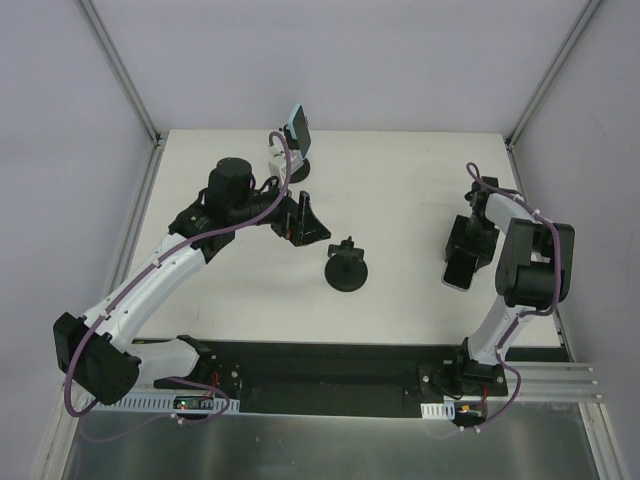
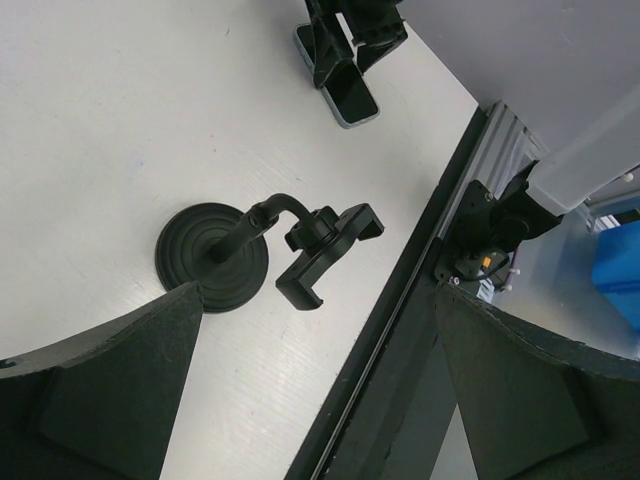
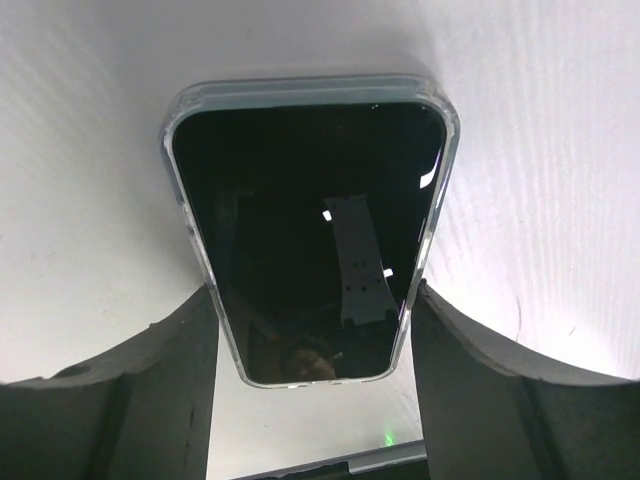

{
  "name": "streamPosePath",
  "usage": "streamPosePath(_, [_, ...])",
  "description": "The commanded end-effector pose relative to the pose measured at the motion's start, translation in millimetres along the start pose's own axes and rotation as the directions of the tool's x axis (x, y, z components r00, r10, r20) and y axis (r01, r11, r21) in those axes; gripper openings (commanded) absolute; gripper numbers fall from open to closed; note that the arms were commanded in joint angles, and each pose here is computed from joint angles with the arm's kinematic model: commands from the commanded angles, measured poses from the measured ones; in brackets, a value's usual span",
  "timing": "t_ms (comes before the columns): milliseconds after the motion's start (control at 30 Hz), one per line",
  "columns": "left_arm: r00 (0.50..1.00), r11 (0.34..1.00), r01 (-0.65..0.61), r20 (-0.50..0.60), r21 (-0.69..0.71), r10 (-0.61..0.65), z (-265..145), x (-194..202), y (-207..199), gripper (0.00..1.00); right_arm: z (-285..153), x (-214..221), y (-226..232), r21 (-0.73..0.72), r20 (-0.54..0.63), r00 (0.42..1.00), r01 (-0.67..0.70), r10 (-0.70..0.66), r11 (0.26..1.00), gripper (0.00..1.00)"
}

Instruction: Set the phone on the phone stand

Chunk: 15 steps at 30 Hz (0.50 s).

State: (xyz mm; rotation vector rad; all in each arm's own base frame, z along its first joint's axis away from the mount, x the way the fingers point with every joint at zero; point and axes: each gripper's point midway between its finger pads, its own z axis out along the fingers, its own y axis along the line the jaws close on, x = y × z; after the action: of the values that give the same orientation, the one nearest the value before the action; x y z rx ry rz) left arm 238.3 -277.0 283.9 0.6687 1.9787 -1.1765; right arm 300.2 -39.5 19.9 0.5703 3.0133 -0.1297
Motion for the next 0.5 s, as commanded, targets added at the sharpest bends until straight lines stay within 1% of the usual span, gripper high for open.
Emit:
streamPosePath(0, [1.0, 0.999, -0.016, 0.0, 0.033, 0.016, 2.5, -3.1, -6.5, 0.98, -9.1, 22.6, 26.3, -0.12, 0.008, 0.999, 0.049, -0.048, 0.992, 0.24])
streamPosePath(33, [1.0, 0.999, -0.016, -0.001, 0.036, 0.016, 2.8, -3.0, -6.7, 0.98, -10.8, 19.9, 29.4, -0.135, 0.035, 0.999, 0.045, -0.041, 0.99, 0.21])
streamPosePath(100, [1.0, 0.999, -0.014, -0.003, 0.037, 0.014, 3.3, -2.6, -6.4, 0.98, -15.4, 23.1, 32.9, -0.165, 0.058, 0.998, 0.044, -0.035, 0.985, 0.2])
streamPosePath(200, [1.0, 0.999, -0.011, -0.008, 0.042, 0.011, 3.9, -1.8, -6.8, 0.97, -17.8, 21.2, 37.0, -0.191, 0.081, 0.996, 0.045, -0.03, 0.981, 0.22])
streamPosePath(300, [1.0, 0.999, -0.012, -0.005, 0.046, 0.012, 3.4, -2.7, -8.1, 0.98, -12.7, 23.2, 41.2, -0.207, 0.053, 0.998, 0.044, -0.034, 0.977, 0.5])
streamPosePath(333, [1.0, 0.999, -0.012, -0.005, 0.041, 0.012, 3.3, -2.8, -7.0, 0.98, -11.5, 27.7, 40.0, -0.199, 0.027, 0.999, 0.043, -0.038, 0.979, 0.73])
streamPosePath(400, [1.0, 0.999, -0.009, -0.01, 0.041, 0.009, 4.6, -1.3, -6.0, 0.97, -5.1, 36.1, 36.0, -0.169, -0.023, 0.998, 0.048, -0.053, 0.985, 0.87])
streamPosePath(467, [1.0, 0.999, -0.011, -0.009, 0.045, 0.011, 4.5, -2.0, -6.9, 0.98, -1.5, 39.7, 30.8, -0.127, -0.035, 0.997, 0.058, -0.063, 0.99, 0.89])
